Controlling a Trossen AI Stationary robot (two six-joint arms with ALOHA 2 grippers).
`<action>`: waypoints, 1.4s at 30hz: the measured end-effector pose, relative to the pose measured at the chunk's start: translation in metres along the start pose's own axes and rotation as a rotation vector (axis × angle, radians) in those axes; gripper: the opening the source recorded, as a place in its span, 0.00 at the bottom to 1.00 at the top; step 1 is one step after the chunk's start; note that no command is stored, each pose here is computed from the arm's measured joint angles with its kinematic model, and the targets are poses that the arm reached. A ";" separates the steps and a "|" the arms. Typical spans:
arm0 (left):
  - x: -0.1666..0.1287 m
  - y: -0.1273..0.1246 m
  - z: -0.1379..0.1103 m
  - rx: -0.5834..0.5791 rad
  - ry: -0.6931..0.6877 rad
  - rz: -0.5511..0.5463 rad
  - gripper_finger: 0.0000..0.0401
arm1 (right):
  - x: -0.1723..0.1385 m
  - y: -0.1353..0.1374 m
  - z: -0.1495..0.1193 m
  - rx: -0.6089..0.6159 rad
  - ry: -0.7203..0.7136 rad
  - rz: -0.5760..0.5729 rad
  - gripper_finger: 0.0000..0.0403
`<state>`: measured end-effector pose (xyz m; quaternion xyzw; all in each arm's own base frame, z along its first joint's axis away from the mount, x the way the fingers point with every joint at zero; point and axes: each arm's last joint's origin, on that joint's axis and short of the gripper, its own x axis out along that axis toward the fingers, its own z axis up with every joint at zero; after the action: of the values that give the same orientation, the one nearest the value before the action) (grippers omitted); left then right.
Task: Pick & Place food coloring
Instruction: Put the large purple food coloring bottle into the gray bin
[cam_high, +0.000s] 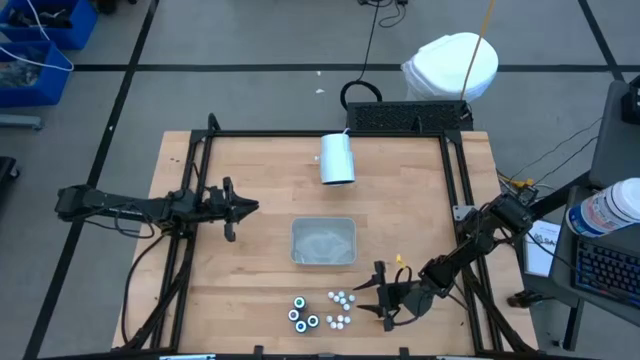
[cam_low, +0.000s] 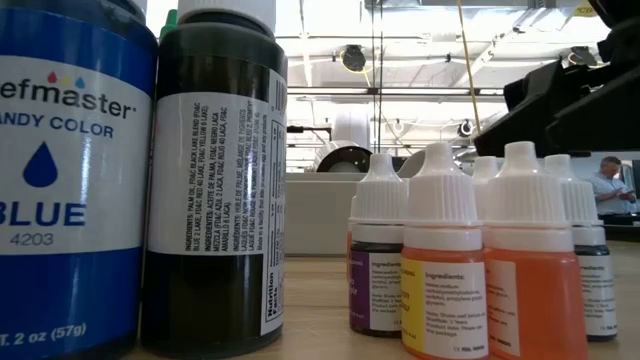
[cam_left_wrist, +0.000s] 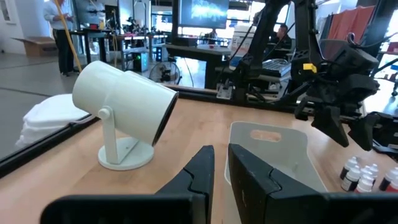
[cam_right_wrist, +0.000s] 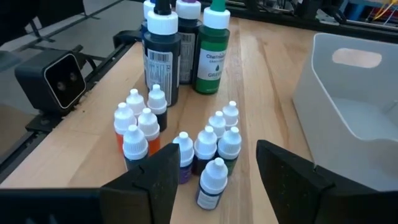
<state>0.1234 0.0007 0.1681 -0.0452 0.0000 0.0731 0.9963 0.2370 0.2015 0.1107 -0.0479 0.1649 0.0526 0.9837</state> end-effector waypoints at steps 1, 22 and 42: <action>0.000 0.000 0.000 0.000 0.000 0.000 0.13 | 0.000 0.000 0.000 0.001 -0.002 0.002 0.50; 0.000 -0.005 -0.001 -0.005 0.023 -0.160 0.13 | -0.072 -0.041 0.016 -0.085 -0.119 -0.060 0.37; 0.009 -0.040 0.013 -0.019 0.052 -0.354 0.13 | -0.131 -0.124 0.008 -0.145 -0.239 -0.188 0.00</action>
<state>0.1381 -0.0365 0.1842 -0.0559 0.0173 -0.1047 0.9928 0.1312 0.0679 0.1708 -0.1275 0.0375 -0.0225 0.9909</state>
